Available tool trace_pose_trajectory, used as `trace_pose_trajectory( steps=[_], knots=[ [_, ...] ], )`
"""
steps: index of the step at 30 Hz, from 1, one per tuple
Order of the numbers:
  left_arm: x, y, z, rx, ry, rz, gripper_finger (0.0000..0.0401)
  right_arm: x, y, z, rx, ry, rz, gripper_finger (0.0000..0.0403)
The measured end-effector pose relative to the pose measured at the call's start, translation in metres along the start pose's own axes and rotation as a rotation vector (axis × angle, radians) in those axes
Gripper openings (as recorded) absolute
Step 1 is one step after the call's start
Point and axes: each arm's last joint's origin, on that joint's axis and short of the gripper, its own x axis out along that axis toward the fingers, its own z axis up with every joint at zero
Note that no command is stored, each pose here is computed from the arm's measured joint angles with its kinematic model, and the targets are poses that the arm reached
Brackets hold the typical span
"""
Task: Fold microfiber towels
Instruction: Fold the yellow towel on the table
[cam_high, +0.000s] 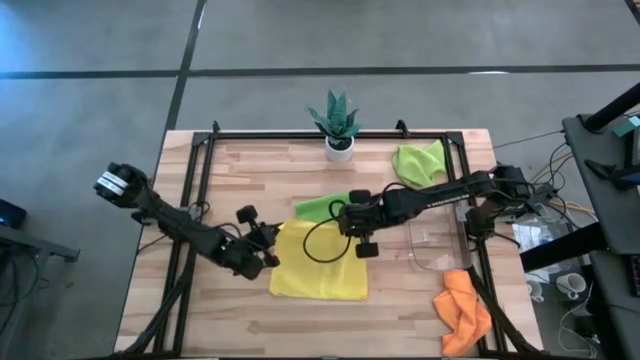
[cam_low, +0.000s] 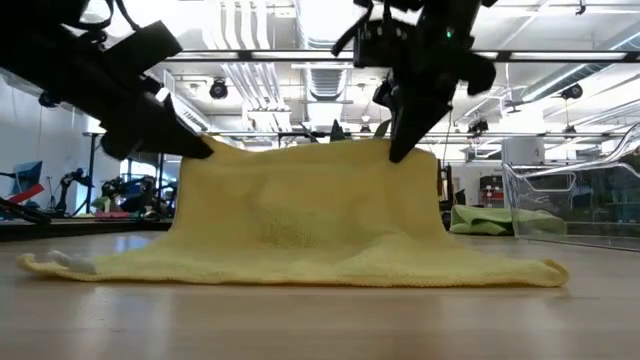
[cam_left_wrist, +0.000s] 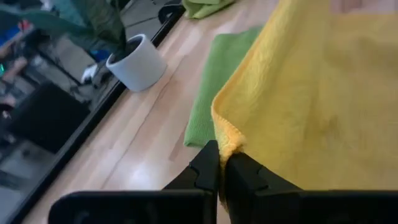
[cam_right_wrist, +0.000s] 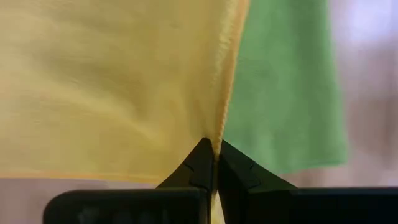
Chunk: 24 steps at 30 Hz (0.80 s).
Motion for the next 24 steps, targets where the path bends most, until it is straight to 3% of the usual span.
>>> trace_pose_trajectory(
  steps=[7,10,14,24],
  knots=[
    [-0.012,-0.002,0.014,0.152,-0.051,-0.069,0.0000,-0.006,0.028,-0.003,0.123,0.048,0.067,0.0009],
    [-0.020,-0.001,0.023,0.173,-0.071,-0.167,0.0000,-0.011,0.038,-0.003,0.170,0.061,0.074,0.0009],
    [-0.025,-0.005,0.015,0.201,-0.059,-0.277,0.0000,-0.013,0.051,-0.001,0.200,0.040,0.088,0.0009],
    [-0.034,-0.011,0.004,0.281,-0.061,-0.317,0.0000,0.033,0.084,0.013,0.229,0.133,0.150,0.0009]
  ],
)
